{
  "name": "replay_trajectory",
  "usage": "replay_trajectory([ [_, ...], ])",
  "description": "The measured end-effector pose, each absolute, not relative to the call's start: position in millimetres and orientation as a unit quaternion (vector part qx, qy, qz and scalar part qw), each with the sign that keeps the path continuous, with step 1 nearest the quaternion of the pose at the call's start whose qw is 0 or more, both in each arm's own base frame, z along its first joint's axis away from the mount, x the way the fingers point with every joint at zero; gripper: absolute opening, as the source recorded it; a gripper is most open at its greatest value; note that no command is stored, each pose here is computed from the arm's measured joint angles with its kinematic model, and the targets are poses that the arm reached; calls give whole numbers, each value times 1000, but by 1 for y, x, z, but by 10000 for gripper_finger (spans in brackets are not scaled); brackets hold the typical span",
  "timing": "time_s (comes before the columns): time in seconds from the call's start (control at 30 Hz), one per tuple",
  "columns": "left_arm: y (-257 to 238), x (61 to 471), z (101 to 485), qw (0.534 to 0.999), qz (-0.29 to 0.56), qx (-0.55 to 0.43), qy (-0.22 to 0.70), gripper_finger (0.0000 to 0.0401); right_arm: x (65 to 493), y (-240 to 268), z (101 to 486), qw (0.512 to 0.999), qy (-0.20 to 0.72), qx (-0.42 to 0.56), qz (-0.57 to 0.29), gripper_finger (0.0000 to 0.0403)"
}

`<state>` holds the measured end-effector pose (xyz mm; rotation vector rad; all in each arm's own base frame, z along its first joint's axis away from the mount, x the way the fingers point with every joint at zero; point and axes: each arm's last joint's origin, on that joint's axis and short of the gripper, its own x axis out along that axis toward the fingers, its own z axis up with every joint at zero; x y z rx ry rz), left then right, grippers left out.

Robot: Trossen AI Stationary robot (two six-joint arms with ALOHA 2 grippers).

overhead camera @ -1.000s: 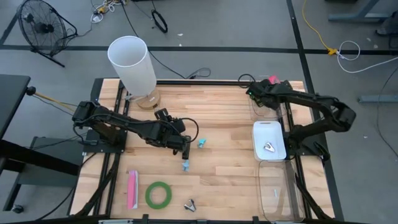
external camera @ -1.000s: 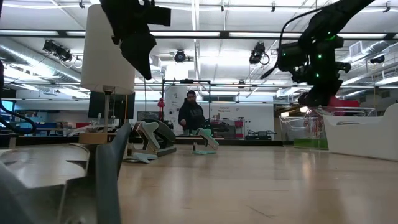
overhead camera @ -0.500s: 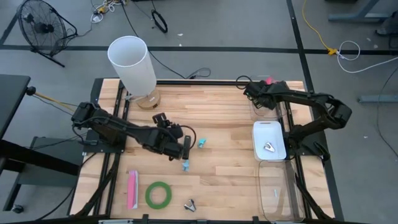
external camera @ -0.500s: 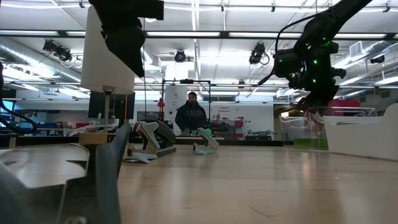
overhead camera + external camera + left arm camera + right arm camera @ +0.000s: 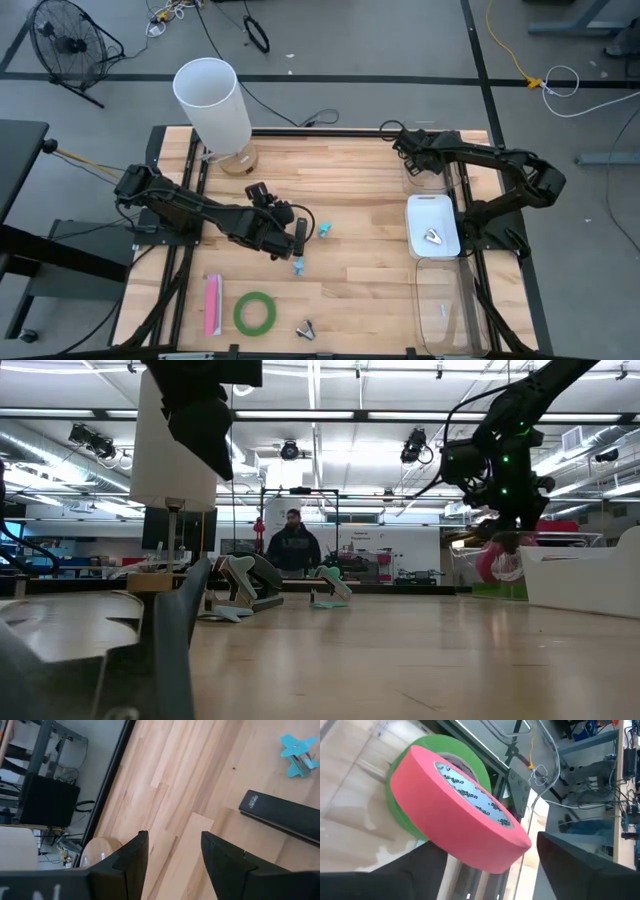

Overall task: Pick and place Stapler, Stapler remover, tape
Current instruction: Put the pink masking tape into the top transparent bin, then put the black stapler into the bottom transparent bin

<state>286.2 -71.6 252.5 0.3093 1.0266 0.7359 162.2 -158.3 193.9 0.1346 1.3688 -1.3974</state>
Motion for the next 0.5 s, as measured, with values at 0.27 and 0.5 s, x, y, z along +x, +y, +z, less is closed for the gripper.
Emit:
replay_trajectory([
  [0.27, -71, 286, 253, 796, 346, 148, 474, 186, 166, -157, 199, 569, 583, 71, -576, 291],
  [0.5, -71, 286, 253, 795, 350, 150, 472, 186, 175, -144, 234, 594, 570, 62, -564, 245],
])
